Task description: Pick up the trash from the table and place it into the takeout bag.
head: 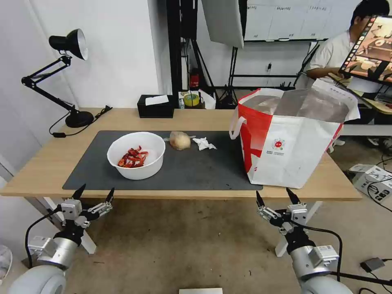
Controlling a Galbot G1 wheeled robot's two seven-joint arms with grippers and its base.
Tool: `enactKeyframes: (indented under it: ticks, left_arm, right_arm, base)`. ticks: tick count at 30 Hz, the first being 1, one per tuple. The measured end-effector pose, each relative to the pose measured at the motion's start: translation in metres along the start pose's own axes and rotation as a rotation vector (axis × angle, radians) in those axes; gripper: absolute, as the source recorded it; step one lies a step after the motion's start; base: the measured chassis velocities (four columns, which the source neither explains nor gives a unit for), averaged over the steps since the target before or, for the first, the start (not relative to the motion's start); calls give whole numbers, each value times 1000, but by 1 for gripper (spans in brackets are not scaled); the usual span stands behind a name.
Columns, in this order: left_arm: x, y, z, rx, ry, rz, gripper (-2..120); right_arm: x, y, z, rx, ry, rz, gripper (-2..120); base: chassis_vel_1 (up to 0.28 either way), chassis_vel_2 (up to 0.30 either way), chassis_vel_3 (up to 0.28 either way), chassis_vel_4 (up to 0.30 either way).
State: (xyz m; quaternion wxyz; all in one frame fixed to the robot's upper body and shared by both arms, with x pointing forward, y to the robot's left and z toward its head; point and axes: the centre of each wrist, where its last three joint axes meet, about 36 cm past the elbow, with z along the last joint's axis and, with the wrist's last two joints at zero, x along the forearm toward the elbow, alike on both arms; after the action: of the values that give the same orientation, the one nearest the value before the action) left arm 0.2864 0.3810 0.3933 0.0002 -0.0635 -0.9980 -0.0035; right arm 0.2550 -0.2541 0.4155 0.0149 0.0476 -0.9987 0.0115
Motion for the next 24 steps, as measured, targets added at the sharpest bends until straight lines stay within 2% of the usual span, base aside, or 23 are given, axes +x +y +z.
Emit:
enactKeyframes:
  ticks: [16, 20, 24]
  left_arm:
    - [6, 2, 6, -4, 0, -8, 100]
    - [6, 2, 5, -5, -1, -6, 100]
    - [5, 2, 3, -8, -8, -6, 100]
  right_arm:
    - [-3, 9, 1, -15, 7, -32, 100]
    - [-14, 15, -4, -25, 1, -85, 100]
    - [-43, 23, -21, -11, -19, -177, 100]
  base:
    - [0, 0, 0, 0]
    - [0, 0, 0, 0]
    - [0, 0, 0, 0]
